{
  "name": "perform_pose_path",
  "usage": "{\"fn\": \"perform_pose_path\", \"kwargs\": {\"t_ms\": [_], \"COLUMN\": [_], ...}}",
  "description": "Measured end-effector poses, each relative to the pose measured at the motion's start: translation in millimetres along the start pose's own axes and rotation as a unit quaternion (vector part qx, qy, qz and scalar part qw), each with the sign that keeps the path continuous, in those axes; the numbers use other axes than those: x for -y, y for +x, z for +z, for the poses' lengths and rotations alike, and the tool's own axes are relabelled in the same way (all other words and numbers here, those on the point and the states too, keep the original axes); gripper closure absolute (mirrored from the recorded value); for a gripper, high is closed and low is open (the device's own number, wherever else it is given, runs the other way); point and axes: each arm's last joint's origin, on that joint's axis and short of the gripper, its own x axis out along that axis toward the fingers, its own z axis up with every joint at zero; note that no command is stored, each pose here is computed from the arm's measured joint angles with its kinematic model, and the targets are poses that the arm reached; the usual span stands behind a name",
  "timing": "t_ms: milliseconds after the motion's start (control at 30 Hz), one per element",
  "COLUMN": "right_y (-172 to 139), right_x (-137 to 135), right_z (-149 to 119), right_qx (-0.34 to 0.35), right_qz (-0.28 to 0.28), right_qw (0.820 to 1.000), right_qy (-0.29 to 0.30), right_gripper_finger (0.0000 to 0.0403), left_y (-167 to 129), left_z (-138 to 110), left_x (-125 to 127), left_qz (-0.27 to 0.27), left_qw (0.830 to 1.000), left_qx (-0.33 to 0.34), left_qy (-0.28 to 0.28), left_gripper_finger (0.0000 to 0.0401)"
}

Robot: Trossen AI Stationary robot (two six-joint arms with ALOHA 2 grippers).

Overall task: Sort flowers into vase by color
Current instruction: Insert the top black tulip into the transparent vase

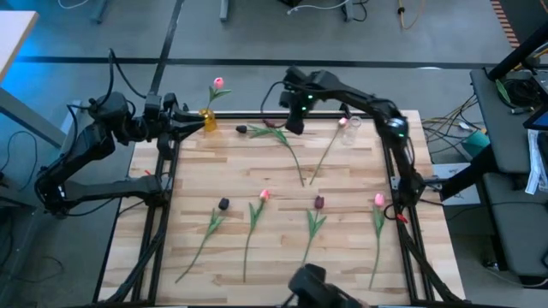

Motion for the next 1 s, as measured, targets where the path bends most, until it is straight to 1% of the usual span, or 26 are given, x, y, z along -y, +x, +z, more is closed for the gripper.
{"fn": "perform_pose_path", "kwargs": {"t_ms": [167, 367, 800, 900, 1000], "right_y": [42, 73, 114, 120, 121], "right_x": [18, 33, 43, 44, 45], "right_z": [3, 4, -7, -9, -9], "right_qx": [-0.048, -0.086, -0.124, -0.128, -0.131], "right_qz": [0.01, -0.023, -0.005, -0.006, -0.013], "right_qw": [0.999, 0.995, 0.991, 0.99, 0.99], "right_qy": [-0.019, -0.046, -0.056, -0.055, -0.051], "right_gripper_finger": [0.0195, 0.0204, 0.0232, 0.025, 0.0283], "left_y": [0, 0, 0, 0, 0], "left_z": [-1, -2, -2, -2, -2], "left_x": [0, 0, 0, 0, 0], "left_qz": [-0.003, -0.002, -0.003, -0.003, -0.003], "left_qw": [1.0, 1.0, 1.0, 1.0, 1.0], "left_qx": [-0.005, -0.01, -0.01, -0.01, -0.01], "left_qy": [-0.001, -0.003, -0.004, -0.007, -0.009], "left_gripper_finger": [0.0324, 0.0324, 0.0324, 0.0324, 0.0324]}}
